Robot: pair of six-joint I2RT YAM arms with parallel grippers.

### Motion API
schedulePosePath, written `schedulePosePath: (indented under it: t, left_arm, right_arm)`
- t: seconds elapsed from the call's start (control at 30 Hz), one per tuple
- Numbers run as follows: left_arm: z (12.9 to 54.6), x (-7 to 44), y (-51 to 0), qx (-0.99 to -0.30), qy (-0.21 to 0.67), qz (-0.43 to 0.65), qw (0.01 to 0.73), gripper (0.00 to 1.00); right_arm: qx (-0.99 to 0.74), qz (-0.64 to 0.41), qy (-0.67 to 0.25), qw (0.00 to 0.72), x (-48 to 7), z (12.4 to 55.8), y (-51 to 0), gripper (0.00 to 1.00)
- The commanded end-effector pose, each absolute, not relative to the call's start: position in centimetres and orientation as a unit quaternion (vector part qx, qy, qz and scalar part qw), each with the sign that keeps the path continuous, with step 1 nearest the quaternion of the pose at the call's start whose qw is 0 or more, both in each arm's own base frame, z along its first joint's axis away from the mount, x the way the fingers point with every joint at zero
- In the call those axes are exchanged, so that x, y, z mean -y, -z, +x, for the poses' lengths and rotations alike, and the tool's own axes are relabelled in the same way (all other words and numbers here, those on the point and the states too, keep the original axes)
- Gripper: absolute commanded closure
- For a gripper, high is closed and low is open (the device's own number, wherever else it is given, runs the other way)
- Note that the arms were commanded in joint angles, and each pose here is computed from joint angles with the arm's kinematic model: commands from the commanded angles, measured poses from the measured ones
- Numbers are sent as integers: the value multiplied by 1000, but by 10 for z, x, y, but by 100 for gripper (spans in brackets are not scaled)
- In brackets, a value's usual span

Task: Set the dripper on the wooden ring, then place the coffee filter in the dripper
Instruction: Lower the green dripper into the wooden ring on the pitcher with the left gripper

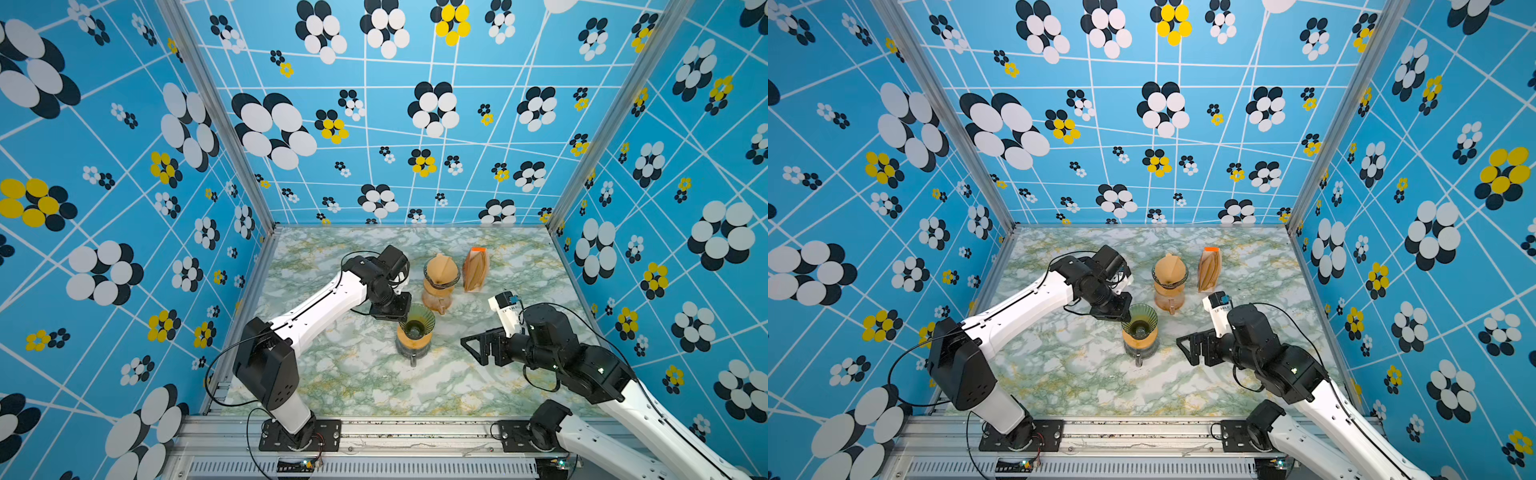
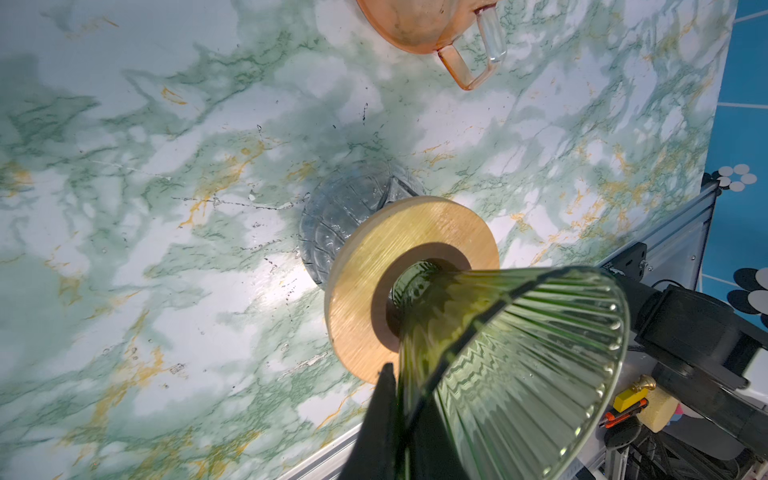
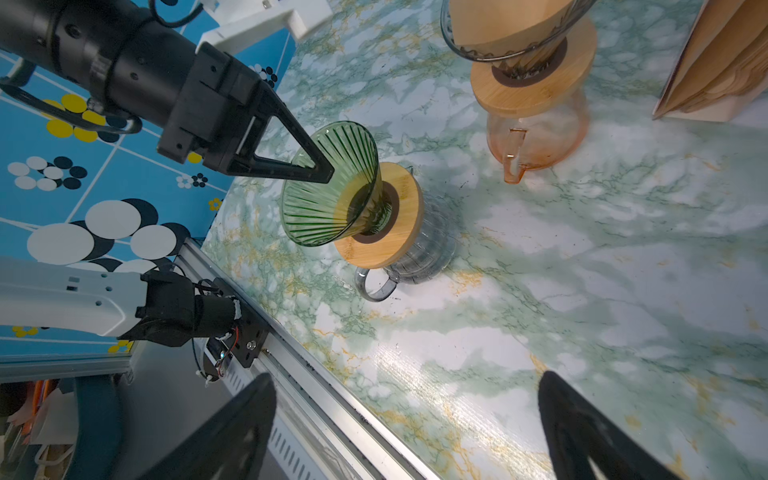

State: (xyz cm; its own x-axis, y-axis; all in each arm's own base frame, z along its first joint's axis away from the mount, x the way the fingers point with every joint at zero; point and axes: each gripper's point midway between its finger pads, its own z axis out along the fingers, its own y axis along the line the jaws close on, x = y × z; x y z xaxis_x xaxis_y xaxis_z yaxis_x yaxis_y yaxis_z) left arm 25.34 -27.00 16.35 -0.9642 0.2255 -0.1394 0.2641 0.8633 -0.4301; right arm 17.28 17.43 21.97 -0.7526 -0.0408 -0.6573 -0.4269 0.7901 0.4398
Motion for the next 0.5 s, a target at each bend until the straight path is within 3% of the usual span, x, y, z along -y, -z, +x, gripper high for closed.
schedulePosePath:
  t: [0.0, 0.47]
  left_arm:
    - [251, 270, -163, -964, 227, 131, 47, 90]
    - [251, 271, -158, -964, 226, 130, 46, 90]
  right_arm:
    - [-890, -132, -295, 322, -175, 172, -218, 1]
    - [-891, -132, -296, 319, -176, 172, -215, 1]
